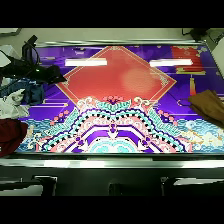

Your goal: Fold the clothes and pants, and hang the long-sleeved shirts on hangers.

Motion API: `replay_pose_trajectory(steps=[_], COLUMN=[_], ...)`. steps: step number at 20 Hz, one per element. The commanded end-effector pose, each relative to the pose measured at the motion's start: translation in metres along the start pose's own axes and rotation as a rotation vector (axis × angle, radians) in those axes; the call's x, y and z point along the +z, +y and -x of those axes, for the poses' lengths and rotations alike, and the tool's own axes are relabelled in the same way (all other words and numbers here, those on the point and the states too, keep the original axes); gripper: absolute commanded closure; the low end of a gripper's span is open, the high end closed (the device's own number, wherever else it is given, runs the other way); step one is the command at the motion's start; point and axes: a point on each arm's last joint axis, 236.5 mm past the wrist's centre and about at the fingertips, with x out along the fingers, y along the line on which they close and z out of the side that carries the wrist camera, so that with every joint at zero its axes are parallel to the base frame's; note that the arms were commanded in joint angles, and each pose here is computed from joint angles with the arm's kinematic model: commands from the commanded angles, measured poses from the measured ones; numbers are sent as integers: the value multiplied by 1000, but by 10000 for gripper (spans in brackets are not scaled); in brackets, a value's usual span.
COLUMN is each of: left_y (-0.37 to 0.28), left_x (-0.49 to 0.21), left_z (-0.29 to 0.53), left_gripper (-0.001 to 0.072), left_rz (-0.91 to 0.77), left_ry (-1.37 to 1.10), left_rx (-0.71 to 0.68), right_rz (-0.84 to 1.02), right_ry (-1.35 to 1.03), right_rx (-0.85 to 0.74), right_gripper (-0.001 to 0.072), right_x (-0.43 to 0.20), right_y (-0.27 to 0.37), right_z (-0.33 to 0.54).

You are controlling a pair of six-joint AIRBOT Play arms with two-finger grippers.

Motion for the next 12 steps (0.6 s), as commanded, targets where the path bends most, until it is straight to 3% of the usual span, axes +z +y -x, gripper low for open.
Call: replay_pose_trajectory(steps=[1,8,12], left_y=[1,-5,-6], left_x=[1,-2,-3], left_z=[-1,-5,-5], left_gripper=[678,678,678], left_rz=[19,4,-2], left_ry=[-1,8,11], left_rx=[0,-6,-7], right_rz=[-104,-138,-123], right_ry=[46,122,89], right_rx=[-201,-329,-365], right_gripper=[673,671,671], right_x=[-34,-124,-123], right_y=[-70,-125,-139], right_z=[-1,-39,-50])
